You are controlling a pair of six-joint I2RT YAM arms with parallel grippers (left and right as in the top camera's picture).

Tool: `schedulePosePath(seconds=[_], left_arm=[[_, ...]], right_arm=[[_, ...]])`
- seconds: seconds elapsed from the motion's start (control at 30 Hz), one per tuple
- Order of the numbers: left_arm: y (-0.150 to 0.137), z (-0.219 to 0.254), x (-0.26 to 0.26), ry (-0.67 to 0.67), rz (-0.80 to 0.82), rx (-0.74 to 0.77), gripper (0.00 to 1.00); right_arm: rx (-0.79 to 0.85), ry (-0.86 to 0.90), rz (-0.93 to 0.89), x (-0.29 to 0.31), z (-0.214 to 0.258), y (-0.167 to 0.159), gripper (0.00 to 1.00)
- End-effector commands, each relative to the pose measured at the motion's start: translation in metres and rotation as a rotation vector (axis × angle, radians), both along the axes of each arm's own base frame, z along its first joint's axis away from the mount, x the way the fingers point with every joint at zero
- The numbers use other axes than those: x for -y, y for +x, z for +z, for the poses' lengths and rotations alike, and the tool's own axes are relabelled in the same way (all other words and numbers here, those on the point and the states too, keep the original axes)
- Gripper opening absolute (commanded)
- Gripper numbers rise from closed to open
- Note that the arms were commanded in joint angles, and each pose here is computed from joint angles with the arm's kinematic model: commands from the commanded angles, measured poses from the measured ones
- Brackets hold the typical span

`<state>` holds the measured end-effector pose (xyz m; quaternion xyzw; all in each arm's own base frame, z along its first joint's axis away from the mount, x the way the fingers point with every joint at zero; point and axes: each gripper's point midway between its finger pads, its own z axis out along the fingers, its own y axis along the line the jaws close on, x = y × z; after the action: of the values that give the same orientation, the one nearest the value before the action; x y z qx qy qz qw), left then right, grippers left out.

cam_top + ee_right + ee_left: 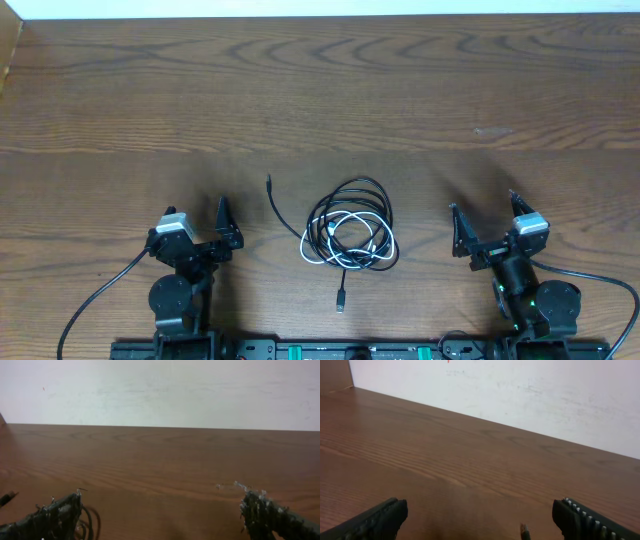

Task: Untangle cables

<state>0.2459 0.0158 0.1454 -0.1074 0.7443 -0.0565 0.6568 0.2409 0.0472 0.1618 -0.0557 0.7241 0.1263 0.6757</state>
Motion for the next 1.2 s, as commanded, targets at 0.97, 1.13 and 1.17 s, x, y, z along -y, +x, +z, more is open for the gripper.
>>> schedulePosePath(seconds=[0.97,1.13,1.17], left_arm=[[-0.0016,-0.0168,-0.0016,0.004,0.006,-0.060,0.98],[-0.0015,-0.0166,0.0007,0.002,-0.007,-0.059,0.98],[-0.0013,-0.0161,0.0019,0.001,-0.014,-0.057,0.98]], right_arm=[[-0.005,0.008,-0.003,0.0000,-0.0011,-0.0001,0.99],[-0.005,0.008,-0.002,0.0000,-0.0012,-0.0001,0.99],[-0.005,0.008,-0.002,0.0000,-0.0012,-0.0001,0.99]])
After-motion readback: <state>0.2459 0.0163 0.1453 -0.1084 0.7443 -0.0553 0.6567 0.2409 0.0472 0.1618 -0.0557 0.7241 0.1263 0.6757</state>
